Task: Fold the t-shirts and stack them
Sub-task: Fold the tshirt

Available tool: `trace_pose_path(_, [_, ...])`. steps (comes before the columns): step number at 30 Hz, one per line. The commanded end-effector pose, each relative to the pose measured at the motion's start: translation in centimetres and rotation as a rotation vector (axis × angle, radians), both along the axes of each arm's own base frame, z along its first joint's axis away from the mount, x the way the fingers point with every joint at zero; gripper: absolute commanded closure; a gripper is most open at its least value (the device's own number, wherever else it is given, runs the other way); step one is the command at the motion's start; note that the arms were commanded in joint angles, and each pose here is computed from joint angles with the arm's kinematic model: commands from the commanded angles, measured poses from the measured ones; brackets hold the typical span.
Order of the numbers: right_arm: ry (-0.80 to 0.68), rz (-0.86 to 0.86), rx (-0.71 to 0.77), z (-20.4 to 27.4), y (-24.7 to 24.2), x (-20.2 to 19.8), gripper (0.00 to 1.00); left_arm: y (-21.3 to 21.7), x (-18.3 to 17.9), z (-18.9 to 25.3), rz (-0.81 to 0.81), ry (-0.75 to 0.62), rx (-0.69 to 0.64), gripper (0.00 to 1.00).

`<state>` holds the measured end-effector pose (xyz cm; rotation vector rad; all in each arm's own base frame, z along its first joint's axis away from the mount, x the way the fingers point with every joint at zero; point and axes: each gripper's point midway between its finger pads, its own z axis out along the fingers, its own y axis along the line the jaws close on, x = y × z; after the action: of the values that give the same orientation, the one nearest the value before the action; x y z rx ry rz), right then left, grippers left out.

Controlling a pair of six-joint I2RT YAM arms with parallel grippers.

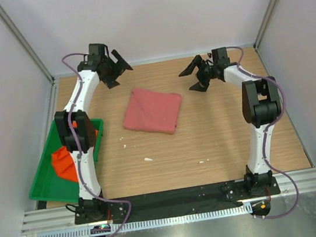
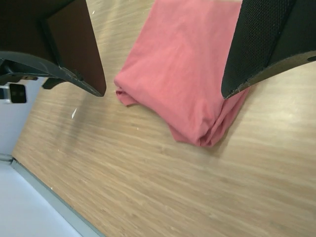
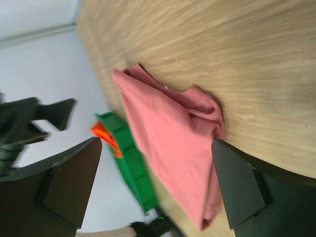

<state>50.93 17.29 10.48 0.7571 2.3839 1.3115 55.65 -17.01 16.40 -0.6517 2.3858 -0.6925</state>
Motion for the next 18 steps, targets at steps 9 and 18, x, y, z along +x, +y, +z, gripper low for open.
trace_pose_path(9, [-0.308,0.302,-0.511,1.9,0.0,-4.8,0.09,-0.8,-8.8,3.6,-0.213,-0.079,0.215,0.19])
trace_pose_path(18, [-0.349,0.307,-0.568,-0.3,-0.4,-3.8,0.43,-1.3,-5.6,0.4,-0.415,-0.15,0.313,0.37])
